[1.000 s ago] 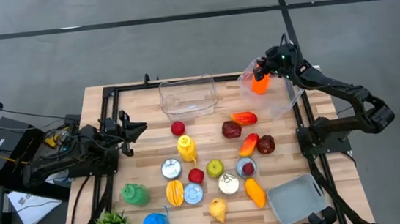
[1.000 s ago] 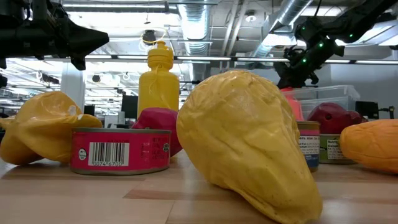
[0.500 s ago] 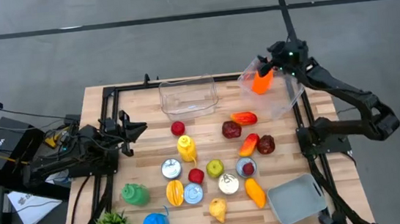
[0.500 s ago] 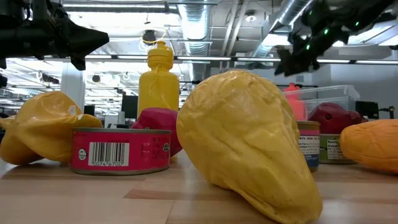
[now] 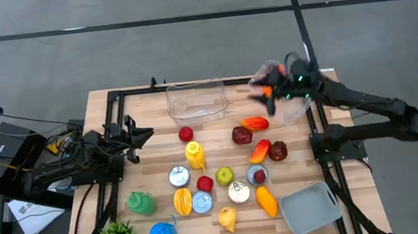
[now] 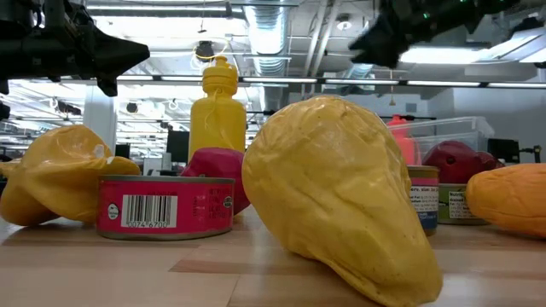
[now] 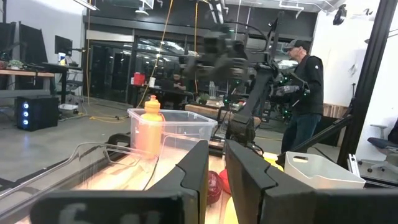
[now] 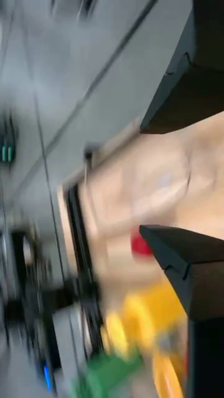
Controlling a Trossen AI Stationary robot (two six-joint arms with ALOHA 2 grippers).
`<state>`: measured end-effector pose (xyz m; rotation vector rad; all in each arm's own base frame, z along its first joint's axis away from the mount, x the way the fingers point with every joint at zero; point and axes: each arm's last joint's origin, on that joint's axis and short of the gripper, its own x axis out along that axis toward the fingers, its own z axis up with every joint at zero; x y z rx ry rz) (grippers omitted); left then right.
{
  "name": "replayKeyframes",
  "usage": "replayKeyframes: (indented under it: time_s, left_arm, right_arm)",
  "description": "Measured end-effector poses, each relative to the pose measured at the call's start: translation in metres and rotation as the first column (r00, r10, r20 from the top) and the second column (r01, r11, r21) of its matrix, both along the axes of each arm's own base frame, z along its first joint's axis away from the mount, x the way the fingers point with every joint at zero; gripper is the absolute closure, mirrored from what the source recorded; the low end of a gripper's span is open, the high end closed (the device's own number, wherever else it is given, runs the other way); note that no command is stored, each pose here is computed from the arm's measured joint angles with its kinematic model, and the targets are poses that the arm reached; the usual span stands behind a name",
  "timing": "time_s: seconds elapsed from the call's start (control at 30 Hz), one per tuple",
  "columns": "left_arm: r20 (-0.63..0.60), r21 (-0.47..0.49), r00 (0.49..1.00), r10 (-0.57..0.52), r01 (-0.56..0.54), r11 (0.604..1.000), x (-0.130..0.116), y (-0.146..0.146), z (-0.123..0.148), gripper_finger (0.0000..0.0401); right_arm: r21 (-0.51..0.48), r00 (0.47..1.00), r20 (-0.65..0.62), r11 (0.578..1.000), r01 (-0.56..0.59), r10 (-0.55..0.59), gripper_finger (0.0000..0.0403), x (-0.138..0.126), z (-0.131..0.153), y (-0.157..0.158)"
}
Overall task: Pick & Place Food Item
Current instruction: Put the yellow water bottle into the transparent container
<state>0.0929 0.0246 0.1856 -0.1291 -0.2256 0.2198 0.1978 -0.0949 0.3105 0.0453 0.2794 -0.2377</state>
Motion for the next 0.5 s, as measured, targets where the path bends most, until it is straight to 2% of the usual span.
replayKeyframes:
  time_s: [0.13, 0.23, 0.5]
  left_arm:
    - [0.0, 0.0, 1.0, 0.0, 0.0, 1.0, 0.0, 0.0, 0.0, 0.0357]
    - [0.0, 0.0, 1.0, 0.0, 0.0, 1.0, 0.0, 0.0, 0.0, 0.0357]
    - [0.0, 0.0, 1.0, 0.0, 0.0, 1.0, 0.0, 0.0, 0.0, 0.0357]
  right_arm:
    - [-0.083, 0.992, -0.011, 0.988, -0.127, 0.126, 0.0159, 0.039, -0.011, 0.035]
    - [-0.134, 0.984, 0.005, 0.975, -0.178, 0.181, 0.0156, 0.067, -0.023, 0.053]
    - [-0.155, 0.97, 0.063, 0.962, -0.224, 0.236, 0.0111, 0.117, -0.06, 0.062]
